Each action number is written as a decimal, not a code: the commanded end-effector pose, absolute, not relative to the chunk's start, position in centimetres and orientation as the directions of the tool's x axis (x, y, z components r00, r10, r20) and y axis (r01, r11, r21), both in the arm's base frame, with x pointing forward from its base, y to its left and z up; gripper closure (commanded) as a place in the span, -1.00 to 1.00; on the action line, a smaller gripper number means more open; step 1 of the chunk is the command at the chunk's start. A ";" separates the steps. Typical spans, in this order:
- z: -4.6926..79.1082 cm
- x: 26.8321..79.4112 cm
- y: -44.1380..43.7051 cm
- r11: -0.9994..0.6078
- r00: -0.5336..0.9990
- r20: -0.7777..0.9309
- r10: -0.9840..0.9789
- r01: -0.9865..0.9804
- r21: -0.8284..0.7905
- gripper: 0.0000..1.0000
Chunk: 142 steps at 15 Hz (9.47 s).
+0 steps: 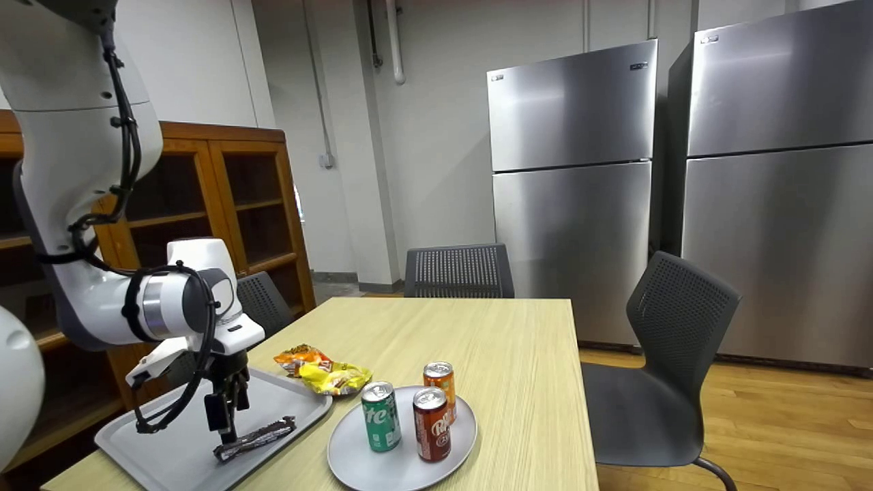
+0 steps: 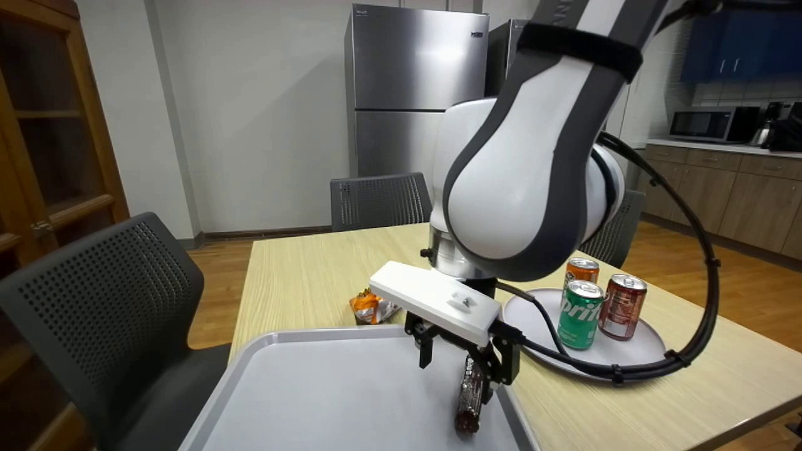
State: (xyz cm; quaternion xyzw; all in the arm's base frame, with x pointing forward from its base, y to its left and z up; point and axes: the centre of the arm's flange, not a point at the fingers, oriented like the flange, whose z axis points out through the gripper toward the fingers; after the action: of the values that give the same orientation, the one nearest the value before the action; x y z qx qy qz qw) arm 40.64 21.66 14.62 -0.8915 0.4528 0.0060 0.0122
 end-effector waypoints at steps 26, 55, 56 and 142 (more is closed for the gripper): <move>12.9 41.2 17.5 -0.533 0.534 -0.079 -0.842 -0.845 -0.031 -1.00; 15.4 42.5 21.1 -0.591 0.594 -0.080 -0.801 -0.805 -0.063 0.92; 16.0 42.6 21.5 -0.599 0.603 -0.076 -0.794 -0.798 -0.068 0.92; 13.0 37.6 12.3 -0.753 0.752 -0.118 -0.649 -0.611 0.246 0.93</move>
State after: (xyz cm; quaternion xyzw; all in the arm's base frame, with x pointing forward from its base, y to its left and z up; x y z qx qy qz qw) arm 36.82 11.62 14.11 -0.9330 0.3311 0.1043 -0.0947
